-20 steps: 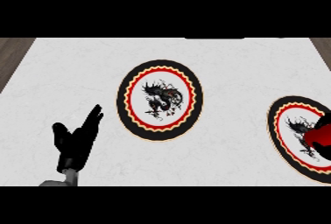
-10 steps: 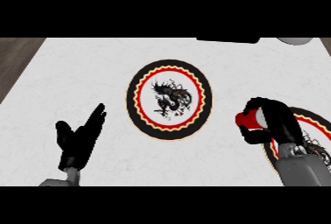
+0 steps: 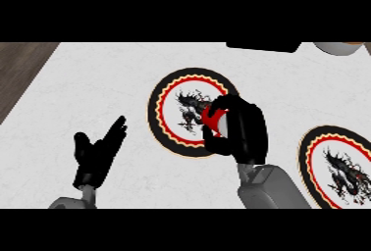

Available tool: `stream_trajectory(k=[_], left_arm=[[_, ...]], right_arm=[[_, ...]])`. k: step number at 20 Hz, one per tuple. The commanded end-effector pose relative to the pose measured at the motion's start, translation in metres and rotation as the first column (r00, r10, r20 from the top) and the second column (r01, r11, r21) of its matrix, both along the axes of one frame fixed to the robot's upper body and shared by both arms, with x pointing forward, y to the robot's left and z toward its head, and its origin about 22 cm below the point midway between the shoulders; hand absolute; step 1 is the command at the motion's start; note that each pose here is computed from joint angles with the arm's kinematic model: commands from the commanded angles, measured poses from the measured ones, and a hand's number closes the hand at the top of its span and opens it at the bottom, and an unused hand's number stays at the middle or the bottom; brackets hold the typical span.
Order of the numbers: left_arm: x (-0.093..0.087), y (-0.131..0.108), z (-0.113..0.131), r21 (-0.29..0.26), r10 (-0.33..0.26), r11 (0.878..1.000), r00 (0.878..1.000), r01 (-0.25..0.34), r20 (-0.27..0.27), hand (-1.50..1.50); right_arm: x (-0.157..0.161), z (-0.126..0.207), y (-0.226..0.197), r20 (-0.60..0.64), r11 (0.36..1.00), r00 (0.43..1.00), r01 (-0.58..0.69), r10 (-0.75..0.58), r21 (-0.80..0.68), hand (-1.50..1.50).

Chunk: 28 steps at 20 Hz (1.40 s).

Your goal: Pick the can from the plate and place it in the plate

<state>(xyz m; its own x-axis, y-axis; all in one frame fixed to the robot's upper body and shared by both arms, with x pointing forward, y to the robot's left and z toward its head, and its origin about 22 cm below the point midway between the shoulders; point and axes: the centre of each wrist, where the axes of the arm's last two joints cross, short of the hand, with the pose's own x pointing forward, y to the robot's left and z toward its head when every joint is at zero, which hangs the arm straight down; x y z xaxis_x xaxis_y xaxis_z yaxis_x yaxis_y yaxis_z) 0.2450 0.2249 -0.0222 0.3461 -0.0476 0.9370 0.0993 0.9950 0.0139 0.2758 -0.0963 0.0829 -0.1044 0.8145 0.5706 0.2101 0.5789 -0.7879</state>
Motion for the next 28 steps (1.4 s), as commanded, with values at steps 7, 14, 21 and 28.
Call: stream_trajectory(k=[7,14,21,28], left_arm=[[0.0,-0.007,-0.006,-0.007,-0.003,1.0,0.999,0.003,-0.033,0.0],[0.004,-0.002,0.0,-0.003,0.034,0.999,0.999,-0.034,-0.017,0.0],[-0.006,-0.001,-0.009,0.002,0.047,0.999,0.999,-0.047,-0.005,0.0],[-0.013,-0.001,-0.012,-0.007,0.046,0.999,0.999,-0.046,-0.027,0.0]], right_arm=[[-0.025,0.016,0.063,0.135,0.95,0.965,0.188,-0.226,0.248,1.5],[-0.017,-0.004,0.08,0.194,0.919,0.916,0.296,-0.351,0.26,1.5],[0.019,-0.009,0.07,0.274,0.874,0.837,0.407,-0.474,0.267,1.5],[0.047,-0.032,0.055,0.264,0.848,0.811,0.458,-0.522,0.268,1.5]])
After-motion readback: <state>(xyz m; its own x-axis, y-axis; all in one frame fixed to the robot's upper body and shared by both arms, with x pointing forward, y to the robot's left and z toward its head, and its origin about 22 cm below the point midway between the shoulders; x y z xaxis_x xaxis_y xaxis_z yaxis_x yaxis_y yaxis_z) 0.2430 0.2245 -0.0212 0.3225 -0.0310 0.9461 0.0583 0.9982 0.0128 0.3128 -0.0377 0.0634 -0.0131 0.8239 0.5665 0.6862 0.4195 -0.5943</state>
